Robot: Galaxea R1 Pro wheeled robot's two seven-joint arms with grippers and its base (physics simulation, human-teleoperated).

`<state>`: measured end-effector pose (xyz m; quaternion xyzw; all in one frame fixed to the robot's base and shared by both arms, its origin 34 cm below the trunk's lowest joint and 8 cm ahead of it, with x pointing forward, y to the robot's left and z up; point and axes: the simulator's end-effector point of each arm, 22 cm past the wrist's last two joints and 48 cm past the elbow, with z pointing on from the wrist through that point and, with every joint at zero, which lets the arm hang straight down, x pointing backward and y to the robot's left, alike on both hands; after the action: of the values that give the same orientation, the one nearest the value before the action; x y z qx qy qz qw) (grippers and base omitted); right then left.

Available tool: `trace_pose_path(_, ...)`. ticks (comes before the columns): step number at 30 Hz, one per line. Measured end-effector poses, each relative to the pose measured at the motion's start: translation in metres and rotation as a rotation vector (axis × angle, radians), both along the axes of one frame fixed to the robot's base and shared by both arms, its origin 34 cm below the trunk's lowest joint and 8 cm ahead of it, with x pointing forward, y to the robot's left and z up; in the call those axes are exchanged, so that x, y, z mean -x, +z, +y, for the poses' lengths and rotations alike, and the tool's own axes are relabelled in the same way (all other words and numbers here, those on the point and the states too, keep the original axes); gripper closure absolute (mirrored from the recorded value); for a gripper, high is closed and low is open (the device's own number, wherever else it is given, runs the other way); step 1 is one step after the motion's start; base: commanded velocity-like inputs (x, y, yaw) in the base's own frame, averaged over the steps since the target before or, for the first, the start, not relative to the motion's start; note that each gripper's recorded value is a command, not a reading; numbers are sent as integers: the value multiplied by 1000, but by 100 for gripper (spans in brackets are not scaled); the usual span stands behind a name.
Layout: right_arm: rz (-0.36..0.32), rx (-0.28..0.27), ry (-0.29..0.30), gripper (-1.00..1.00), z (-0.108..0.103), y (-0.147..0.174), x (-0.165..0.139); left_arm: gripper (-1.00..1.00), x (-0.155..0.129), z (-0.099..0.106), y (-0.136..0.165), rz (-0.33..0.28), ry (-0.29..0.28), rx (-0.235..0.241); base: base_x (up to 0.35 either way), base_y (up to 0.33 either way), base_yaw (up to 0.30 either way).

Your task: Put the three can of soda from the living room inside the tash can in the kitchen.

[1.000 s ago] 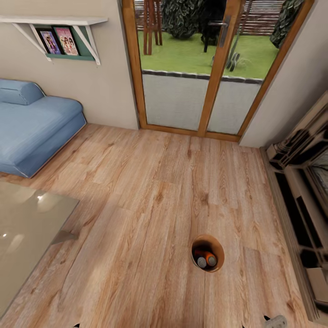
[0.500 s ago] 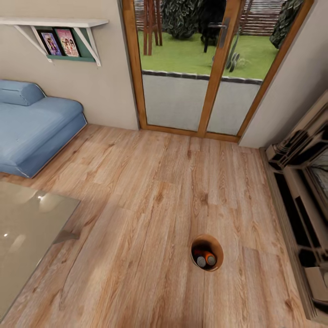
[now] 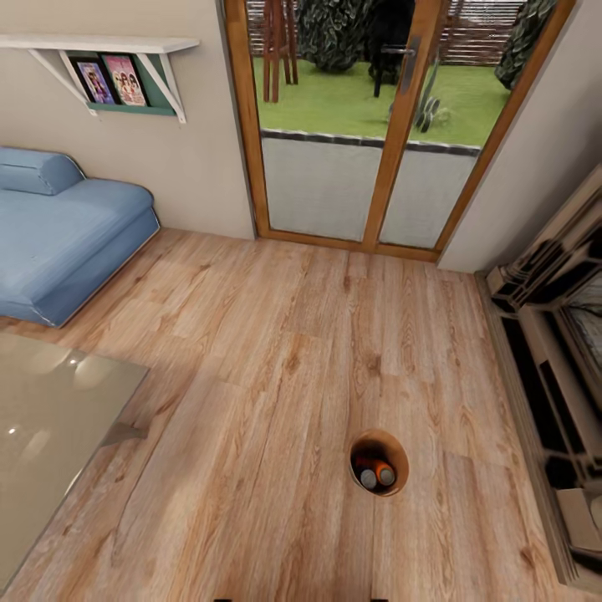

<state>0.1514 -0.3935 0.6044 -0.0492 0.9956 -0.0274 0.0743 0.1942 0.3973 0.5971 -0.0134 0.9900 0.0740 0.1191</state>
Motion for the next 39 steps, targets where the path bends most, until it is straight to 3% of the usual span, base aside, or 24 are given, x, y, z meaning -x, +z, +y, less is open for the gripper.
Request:
trace_pose_path(6,23,7,-8,-100,0,5,11,-100,36,30,9,103,70,-92,0,0,0)
trace_pose_path(14,29,10,-13,-100,0,11,16,-100,81,38,24,188,88,-123,0,0,0)
trace_pose_path(32,19,14,-18,-100,5,10,14,-100,88,32,26,197,81,-118,0,0,0)
trace_pose_path(39,25,-6,-19,-100,20,8,17,-100,87,30,25,194,82,-116,0,0,0)
